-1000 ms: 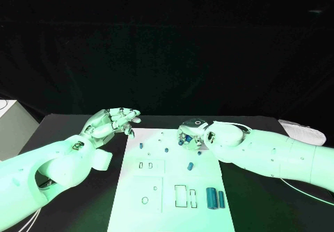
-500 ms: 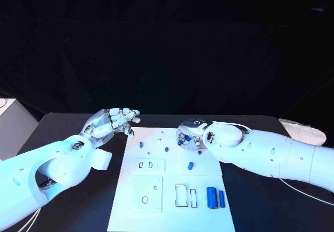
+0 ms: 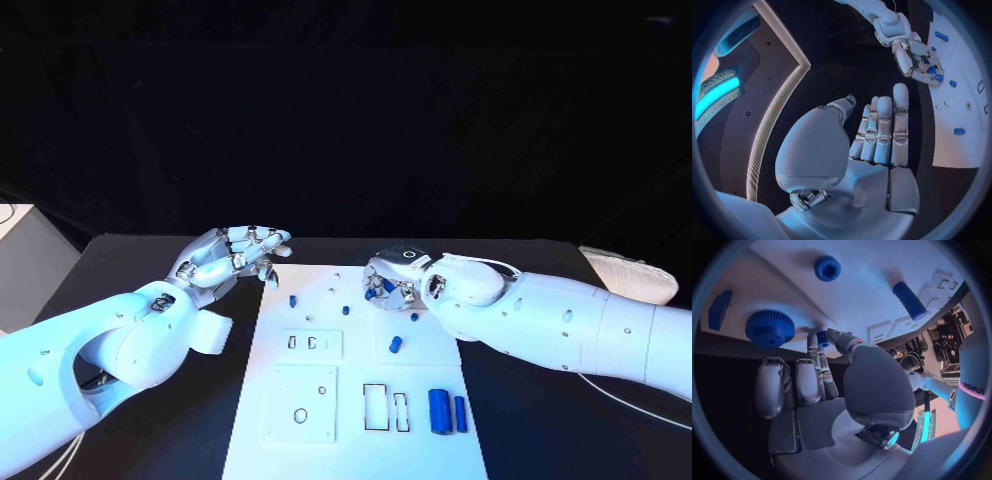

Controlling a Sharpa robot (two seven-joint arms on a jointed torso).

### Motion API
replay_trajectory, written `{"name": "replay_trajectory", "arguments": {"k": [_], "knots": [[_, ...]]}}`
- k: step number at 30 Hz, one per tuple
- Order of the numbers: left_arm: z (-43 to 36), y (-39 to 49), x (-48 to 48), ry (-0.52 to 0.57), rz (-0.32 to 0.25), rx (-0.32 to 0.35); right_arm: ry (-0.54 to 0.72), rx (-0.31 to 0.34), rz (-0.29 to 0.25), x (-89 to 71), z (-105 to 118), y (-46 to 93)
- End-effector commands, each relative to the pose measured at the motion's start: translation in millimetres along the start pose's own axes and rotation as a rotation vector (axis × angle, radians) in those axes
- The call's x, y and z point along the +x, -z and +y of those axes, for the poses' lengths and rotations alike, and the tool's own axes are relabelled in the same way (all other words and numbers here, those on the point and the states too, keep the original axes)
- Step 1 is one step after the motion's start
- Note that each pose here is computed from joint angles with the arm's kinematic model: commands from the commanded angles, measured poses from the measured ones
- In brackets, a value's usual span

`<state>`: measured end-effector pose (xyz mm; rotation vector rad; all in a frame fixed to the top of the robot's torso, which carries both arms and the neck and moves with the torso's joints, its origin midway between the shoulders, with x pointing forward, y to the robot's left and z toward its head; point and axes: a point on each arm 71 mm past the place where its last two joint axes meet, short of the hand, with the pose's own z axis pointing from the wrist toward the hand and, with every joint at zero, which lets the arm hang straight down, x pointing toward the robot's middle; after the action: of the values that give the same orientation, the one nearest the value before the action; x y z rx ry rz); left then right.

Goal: Assemble the parts on the task board

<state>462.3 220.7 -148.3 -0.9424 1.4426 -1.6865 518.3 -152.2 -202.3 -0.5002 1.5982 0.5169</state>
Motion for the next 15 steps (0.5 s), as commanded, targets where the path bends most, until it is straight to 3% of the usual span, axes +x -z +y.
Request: {"name": "replay_trajectory", "arguments": {"k": [1, 15], "knots": [[-0.3, -0.5, 2.1, 0.004, 0.022, 0.001, -0.031, 0.026, -0.054, -3.7, -0.5, 1.1], [0.4, -0.6, 0.3, -0.003, 0.019, -0.003, -0.052, 0.088, -0.149, -12.1, 4.4, -2.4]]}}
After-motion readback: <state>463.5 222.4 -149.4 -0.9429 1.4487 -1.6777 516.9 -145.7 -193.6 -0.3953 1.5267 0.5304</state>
